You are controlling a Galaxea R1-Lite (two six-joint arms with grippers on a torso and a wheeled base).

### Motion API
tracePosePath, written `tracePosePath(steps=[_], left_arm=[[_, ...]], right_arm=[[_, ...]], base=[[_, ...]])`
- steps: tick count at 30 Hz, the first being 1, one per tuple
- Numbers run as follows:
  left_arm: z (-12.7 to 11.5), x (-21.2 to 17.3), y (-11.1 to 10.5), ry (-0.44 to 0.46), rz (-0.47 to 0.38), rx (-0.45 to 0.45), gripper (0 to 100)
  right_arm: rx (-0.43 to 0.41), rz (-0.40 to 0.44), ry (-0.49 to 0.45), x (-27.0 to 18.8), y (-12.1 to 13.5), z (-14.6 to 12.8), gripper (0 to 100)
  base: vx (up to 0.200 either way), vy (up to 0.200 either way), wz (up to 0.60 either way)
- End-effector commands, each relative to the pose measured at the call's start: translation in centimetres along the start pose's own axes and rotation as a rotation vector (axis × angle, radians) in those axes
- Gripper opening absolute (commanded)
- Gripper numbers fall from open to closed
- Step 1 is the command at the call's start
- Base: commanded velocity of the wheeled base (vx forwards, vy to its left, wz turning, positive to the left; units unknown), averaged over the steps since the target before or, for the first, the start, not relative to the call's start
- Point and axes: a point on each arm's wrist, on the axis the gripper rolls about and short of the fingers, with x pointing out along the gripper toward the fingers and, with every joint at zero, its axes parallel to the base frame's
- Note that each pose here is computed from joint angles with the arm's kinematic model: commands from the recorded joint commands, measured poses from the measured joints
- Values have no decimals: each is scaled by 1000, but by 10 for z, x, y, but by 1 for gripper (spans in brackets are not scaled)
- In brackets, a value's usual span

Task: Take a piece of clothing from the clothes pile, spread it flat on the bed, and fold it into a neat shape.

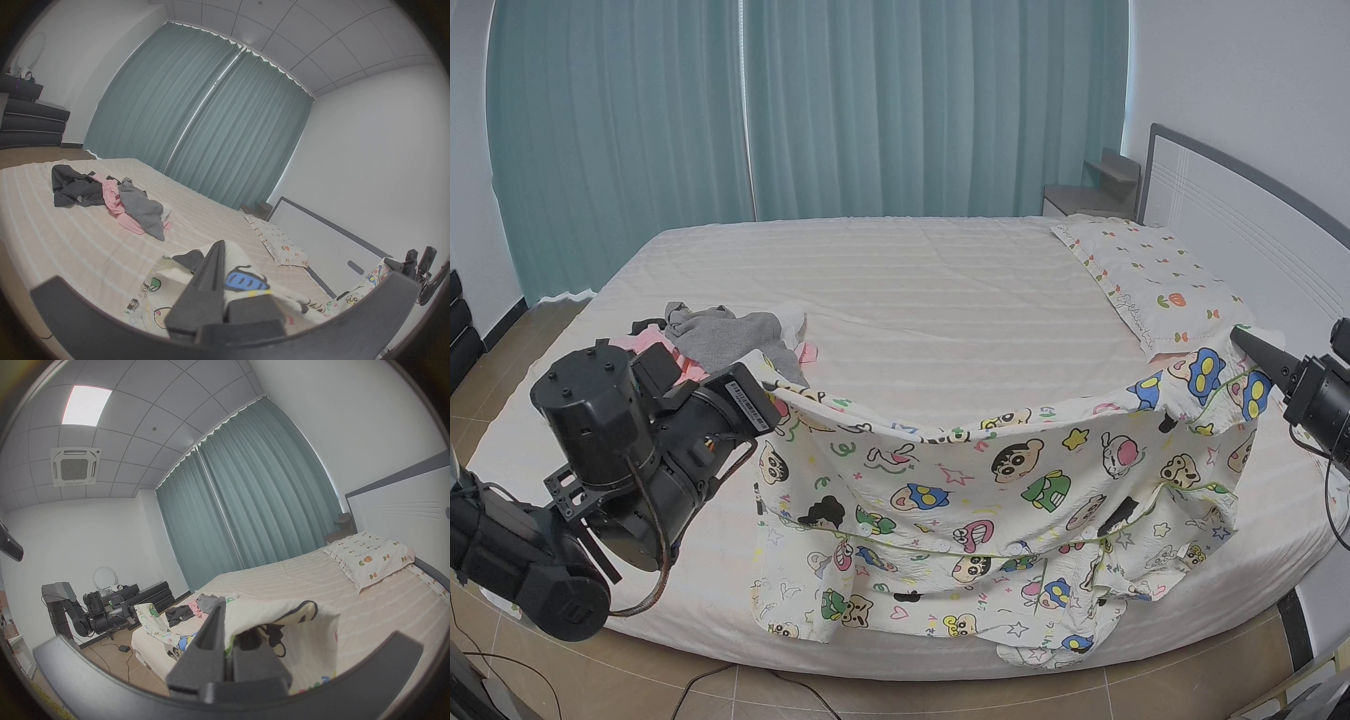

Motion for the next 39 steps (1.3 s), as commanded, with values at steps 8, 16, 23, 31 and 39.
tracePosePath(steps=[8, 16, 23, 31, 39], left_arm=[[-8, 8, 3, 16, 16, 9, 0], [-16, 23, 6, 27, 39, 17, 0], [-25, 34, 8, 42, 52, 25, 0], [-47, 54, 15, 83, 86, 45, 0], [-97, 99, 39, 154, 166, 88, 0]], right_arm=[[19, -14, 35, 8, -8, -8, 0], [19, -13, 37, 15, -12, -7, 0], [19, -16, 39, 20, -16, -9, 0], [39, -29, 68, 31, -29, -22, 0], [81, -85, 129, 51, -63, -53, 0]], base=[[0, 0, 0], [175, 0, 0], [200, 0, 0], [200, 0, 0], [125, 0, 0]])
